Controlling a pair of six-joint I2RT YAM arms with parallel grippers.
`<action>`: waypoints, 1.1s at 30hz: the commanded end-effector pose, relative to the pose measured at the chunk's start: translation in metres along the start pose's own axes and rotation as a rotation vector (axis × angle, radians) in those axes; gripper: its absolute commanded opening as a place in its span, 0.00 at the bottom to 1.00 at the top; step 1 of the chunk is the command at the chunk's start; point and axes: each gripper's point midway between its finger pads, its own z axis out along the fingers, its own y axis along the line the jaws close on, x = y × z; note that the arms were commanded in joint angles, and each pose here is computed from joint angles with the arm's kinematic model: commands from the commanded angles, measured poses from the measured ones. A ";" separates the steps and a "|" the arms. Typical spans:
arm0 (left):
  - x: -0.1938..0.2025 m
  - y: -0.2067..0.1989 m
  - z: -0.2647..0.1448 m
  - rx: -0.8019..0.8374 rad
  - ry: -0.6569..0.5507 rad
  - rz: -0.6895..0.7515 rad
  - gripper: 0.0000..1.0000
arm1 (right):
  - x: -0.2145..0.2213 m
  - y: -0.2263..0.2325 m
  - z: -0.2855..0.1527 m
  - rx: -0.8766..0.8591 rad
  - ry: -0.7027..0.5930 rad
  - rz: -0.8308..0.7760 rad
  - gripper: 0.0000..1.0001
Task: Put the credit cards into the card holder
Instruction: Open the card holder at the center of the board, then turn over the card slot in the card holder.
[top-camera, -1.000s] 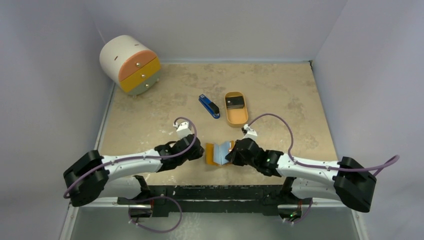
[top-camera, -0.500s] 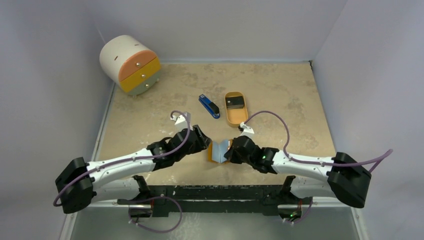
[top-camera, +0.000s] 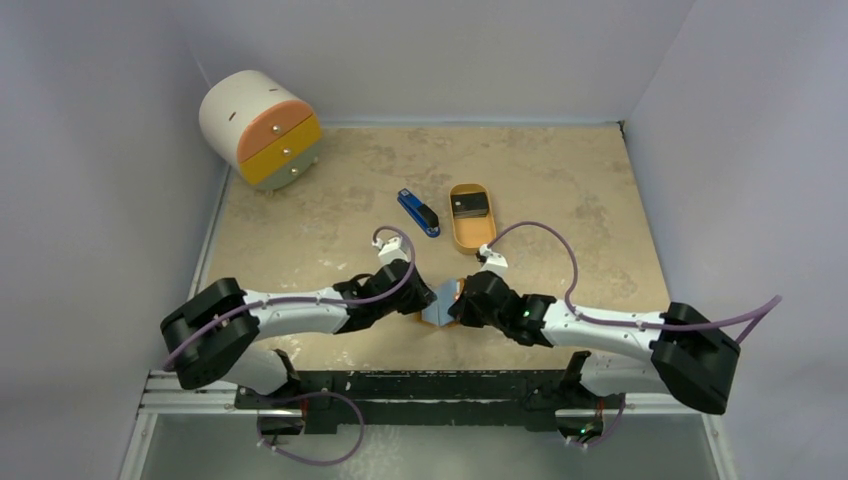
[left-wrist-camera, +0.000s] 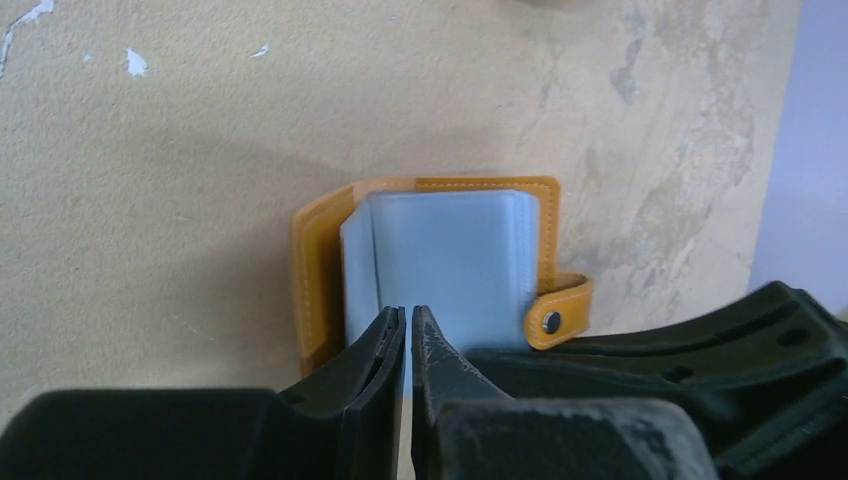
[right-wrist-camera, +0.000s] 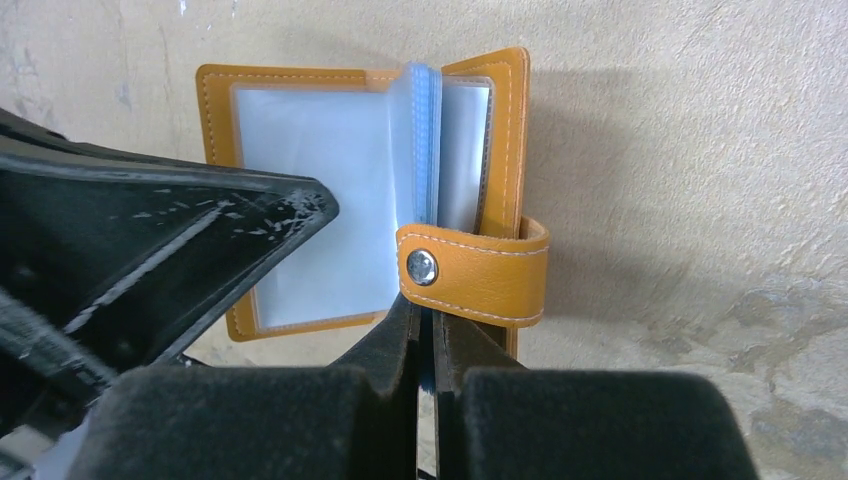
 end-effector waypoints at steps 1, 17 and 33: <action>-0.002 0.001 0.010 -0.024 -0.020 0.007 0.05 | -0.008 0.012 0.000 -0.037 -0.024 0.017 0.00; 0.021 0.035 0.032 -0.110 0.033 0.037 0.04 | 0.000 0.011 -0.020 -0.158 -0.018 0.045 0.47; 0.021 0.045 0.032 -0.150 0.028 0.068 0.04 | -0.018 0.011 -0.028 -0.251 -0.091 0.184 0.53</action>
